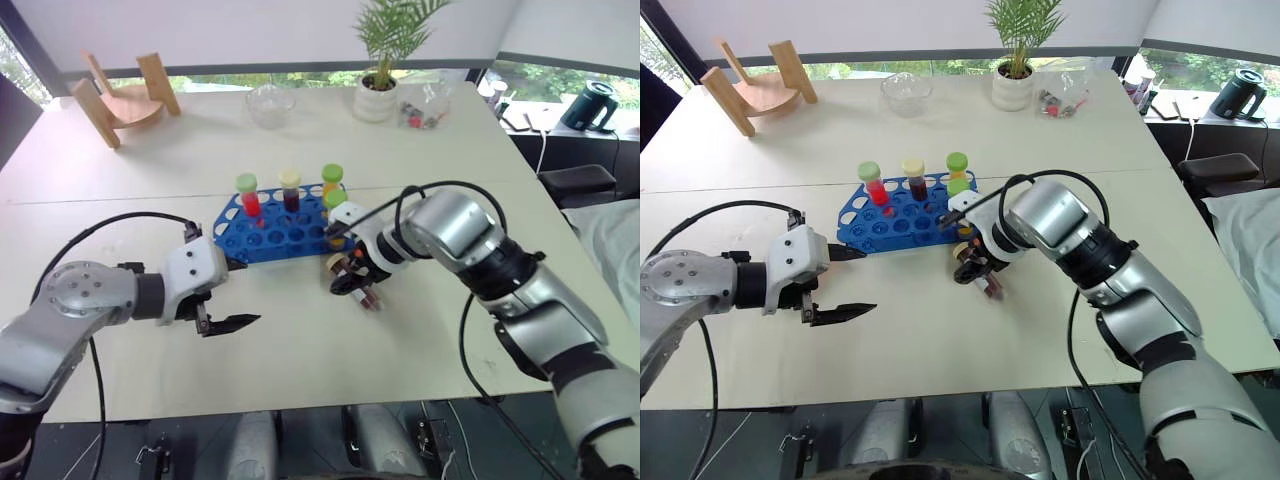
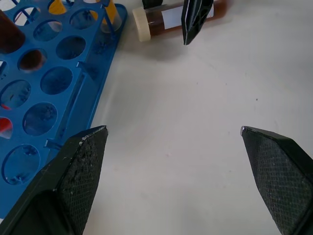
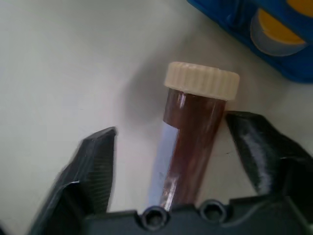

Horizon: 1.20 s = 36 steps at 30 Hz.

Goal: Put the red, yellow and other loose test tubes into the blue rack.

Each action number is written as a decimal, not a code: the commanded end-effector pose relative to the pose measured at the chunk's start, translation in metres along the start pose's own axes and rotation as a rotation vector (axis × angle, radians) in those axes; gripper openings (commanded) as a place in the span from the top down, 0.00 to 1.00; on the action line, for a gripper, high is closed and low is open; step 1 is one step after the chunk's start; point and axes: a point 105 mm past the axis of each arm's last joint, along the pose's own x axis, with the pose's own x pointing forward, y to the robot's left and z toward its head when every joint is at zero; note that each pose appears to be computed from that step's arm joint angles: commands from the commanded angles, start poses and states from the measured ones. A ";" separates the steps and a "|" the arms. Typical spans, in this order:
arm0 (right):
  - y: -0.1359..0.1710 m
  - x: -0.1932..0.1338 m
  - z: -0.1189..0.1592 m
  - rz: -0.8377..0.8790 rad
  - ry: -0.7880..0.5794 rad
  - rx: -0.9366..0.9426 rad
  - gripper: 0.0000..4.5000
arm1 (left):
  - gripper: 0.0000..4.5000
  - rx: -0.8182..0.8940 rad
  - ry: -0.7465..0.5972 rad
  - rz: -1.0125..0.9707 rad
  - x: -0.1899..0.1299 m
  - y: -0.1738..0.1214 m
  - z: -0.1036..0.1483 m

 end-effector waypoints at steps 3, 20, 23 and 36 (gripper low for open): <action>0.011 -0.002 -0.041 0.056 0.105 0.031 0.73 | 0.00 0.023 -0.005 0.019 -0.004 0.003 0.004; 0.010 0.000 -0.003 0.039 -0.095 0.034 0.81 | 0.00 0.002 0.053 0.027 -0.015 0.034 -0.013; 0.003 0.002 -0.007 0.021 -0.057 -0.013 0.81 | 0.00 -0.005 0.041 0.020 -0.010 0.029 -0.013; 0.004 -0.007 0.020 0.088 0.016 -0.082 0.06 | 0.00 -0.039 0.001 0.044 0.005 0.015 -0.018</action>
